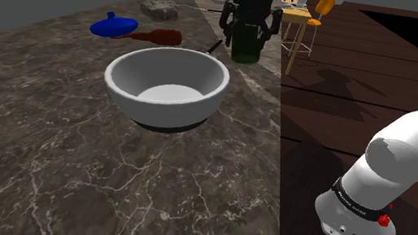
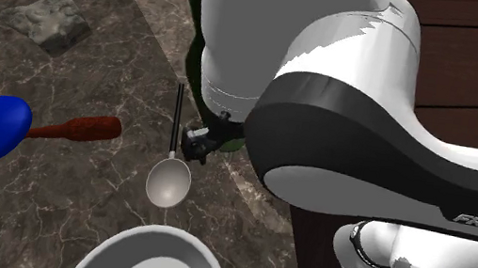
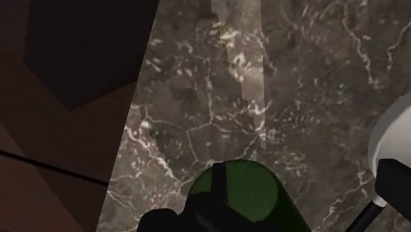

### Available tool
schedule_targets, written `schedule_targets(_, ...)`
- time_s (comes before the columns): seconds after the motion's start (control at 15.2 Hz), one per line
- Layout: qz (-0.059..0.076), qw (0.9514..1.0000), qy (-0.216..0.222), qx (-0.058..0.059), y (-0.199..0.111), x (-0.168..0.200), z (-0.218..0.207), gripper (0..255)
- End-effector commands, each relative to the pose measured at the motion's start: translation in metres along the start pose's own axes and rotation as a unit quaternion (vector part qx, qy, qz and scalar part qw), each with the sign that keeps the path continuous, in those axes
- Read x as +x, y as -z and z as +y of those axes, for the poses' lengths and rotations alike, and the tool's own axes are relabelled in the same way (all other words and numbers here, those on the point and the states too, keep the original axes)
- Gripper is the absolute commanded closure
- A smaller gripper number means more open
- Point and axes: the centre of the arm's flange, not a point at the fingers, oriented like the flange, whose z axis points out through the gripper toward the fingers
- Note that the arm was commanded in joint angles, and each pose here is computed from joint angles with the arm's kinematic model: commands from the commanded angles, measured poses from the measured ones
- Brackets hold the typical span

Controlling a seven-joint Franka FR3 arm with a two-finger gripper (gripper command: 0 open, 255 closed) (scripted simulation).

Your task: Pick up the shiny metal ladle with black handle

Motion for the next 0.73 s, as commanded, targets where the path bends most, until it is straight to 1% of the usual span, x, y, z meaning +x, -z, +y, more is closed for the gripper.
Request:
schedule_targets(0.0, 0.009, 0.9988, -0.048, 0.002, -0.005, 0.019, -0.02, 0)
schedule_targets(0.07, 0.014, 0.9974, -0.07, 0.003, -0.008, 0.027, -0.029, 0)
schedule_targets(0.2, 0.025, 0.9931, -0.115, 0.004, -0.013, 0.045, -0.044, 0)
schedule_targets(0.33, 0.035, 0.9866, -0.159, 0.005, -0.018, 0.064, -0.058, 0)
schedule_targets(0.46, 0.045, 0.9781, -0.203, 0.007, -0.022, 0.085, -0.07, 0)
schedule_targets(0.53, 0.045, 0.9775, -0.206, 0.007, -0.022, 0.086, -0.07, 0)
schedule_targets(0.66, 0.045, 0.9775, -0.206, 0.007, -0.033, 0.086, -0.07, 0)
